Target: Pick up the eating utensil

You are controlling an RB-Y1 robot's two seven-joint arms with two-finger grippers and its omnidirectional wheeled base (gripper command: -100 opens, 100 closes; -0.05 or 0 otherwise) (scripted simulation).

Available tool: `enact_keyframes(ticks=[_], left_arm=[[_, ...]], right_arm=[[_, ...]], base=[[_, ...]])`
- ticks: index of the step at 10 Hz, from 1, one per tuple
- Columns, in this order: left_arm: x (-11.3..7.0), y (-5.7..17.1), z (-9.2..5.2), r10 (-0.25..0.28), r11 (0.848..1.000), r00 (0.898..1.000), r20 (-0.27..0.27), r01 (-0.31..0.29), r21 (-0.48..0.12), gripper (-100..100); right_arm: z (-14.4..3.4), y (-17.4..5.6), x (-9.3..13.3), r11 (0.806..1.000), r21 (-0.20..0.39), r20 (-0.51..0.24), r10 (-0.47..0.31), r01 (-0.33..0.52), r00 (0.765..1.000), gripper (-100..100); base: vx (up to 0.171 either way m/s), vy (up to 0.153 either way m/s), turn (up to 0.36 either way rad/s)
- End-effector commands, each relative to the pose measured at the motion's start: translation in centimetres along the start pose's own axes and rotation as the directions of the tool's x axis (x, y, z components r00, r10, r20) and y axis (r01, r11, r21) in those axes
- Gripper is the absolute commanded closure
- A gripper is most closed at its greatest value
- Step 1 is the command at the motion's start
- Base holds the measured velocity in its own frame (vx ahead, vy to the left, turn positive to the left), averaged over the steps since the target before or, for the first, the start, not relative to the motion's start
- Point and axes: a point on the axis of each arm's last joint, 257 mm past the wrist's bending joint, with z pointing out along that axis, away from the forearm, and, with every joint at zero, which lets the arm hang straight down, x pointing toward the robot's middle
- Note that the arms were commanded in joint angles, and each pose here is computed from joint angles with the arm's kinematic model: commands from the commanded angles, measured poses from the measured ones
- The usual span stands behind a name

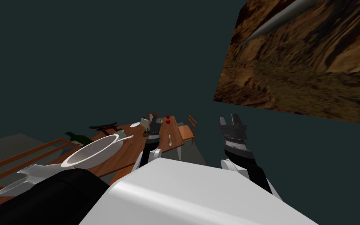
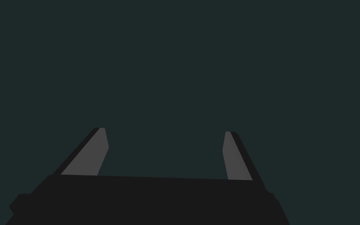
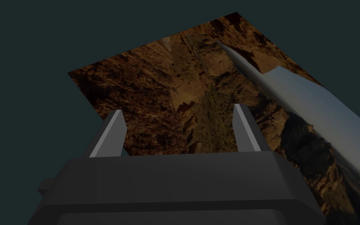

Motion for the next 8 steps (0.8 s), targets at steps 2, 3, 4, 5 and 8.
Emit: enact_keyframes(ticks=[2,3,4,5,8], left_arm=[[1.0,1.0,0.0,0.02,1.0,0.997,-0.068,-0.021,-0.018,-100],[1.4,1.7,0.0,0.026,0.999,0.995,-0.097,-0.03,-0.032,-100],[1.8,2.6,0.0,0.032,0.998,0.992,-0.124,-0.039,-0.05,-100],[2.3,3.7,-0.1,0.037,0.996,0.988,-0.151,-0.048,-0.073,-100],[3.5,7.9,-0.4,0.048,0.983,0.973,-0.225,-0.085,-0.16,-100]], right_arm=[[0.0,0.0,0.0,1.0,0.0,0.0,0.0,0.0,1.0,0],[0.0,0.0,0.0,1.0,0.0,0.0,0.0,0.0,1.0,0],[0.0,0.0,0.0,1.0,0.0,0.0,0.0,0.0,1.0,0],[0.0,0.0,0.0,1.0,0.0,0.0,0.0,0.0,1.0,0],[0.0,0.0,0.0,1.0,0.0,0.0,0.0,0.0,1.0,0]], base=[[-0.029,0.026,0.007],[-0.057,0.06,0.01],[-0.073,0.068,0.006],[-0.08,0.077,0.006],[-0.106,0.084,0.001]])
